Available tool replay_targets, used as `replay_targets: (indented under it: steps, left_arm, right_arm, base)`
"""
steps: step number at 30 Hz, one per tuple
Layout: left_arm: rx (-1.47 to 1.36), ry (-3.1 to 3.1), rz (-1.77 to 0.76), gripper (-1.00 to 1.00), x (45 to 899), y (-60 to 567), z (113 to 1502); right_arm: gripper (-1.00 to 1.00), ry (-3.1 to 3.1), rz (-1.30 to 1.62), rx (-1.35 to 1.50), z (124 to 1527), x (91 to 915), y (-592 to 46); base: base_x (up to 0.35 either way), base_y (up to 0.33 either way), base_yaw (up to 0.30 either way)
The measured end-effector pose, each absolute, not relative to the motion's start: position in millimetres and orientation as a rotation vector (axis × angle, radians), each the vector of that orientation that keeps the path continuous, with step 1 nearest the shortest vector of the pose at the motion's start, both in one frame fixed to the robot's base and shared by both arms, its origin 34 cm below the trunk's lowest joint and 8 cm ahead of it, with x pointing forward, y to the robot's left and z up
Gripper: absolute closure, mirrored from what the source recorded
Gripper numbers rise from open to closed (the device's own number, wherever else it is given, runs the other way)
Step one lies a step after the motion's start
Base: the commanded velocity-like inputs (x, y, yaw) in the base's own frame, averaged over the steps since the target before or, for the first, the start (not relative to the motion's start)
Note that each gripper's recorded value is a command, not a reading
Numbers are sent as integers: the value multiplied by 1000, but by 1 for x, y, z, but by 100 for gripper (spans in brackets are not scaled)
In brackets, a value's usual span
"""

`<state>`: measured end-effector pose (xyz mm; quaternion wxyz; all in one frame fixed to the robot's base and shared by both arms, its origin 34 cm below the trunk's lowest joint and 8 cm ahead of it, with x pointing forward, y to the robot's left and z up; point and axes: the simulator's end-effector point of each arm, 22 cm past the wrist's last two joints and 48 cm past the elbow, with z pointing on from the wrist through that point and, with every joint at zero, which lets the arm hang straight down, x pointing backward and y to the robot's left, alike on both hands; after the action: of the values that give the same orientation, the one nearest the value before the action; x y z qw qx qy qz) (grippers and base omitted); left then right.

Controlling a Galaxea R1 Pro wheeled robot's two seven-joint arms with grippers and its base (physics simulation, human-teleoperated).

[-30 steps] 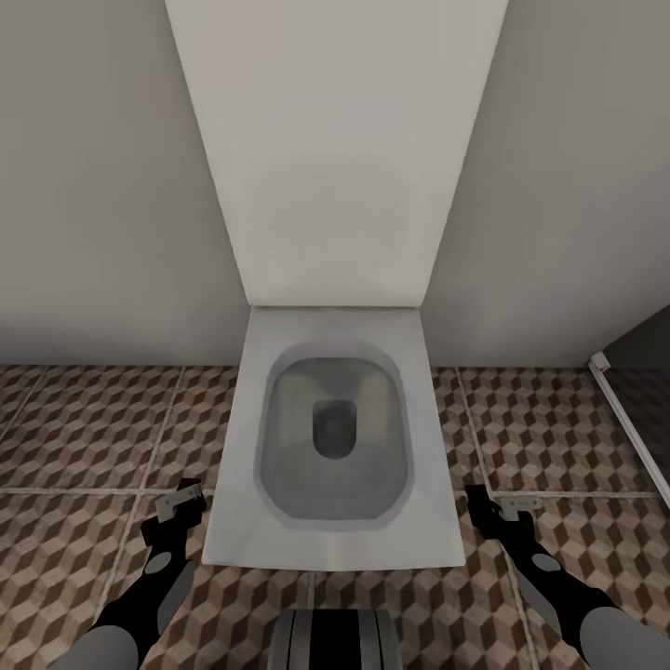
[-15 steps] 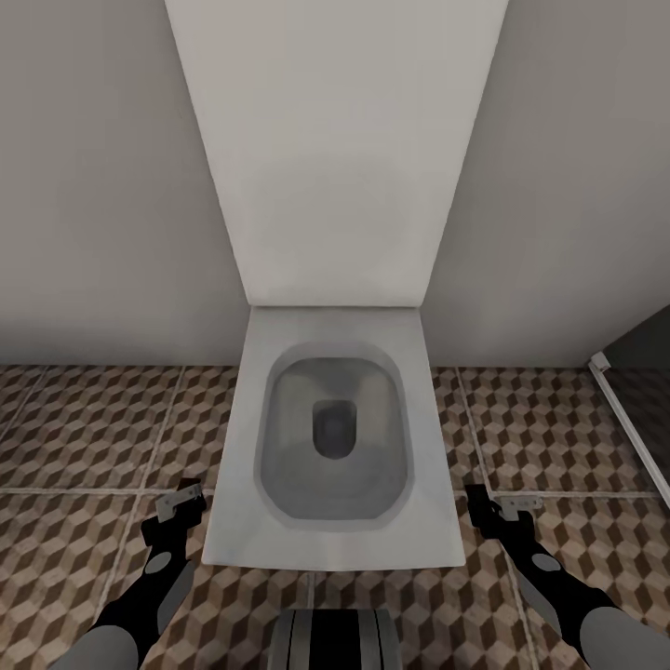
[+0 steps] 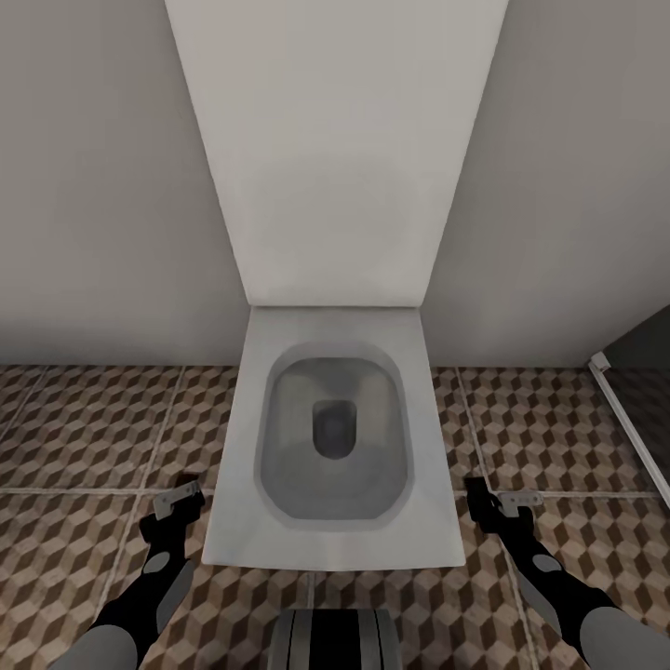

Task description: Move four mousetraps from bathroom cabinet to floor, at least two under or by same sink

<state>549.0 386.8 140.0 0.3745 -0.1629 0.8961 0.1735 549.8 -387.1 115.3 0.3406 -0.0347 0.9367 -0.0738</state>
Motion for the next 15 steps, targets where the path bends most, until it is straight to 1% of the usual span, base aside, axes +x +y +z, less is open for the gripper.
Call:
replay_targets:
  steps: [15]
  left_arm:
    - [-415, 2280, 450, 100, 547, 389, 138]
  right_arm:
    - [100, 2448, -192, -90, 110, 545, -387]
  base:
    - [0, 0, 0]
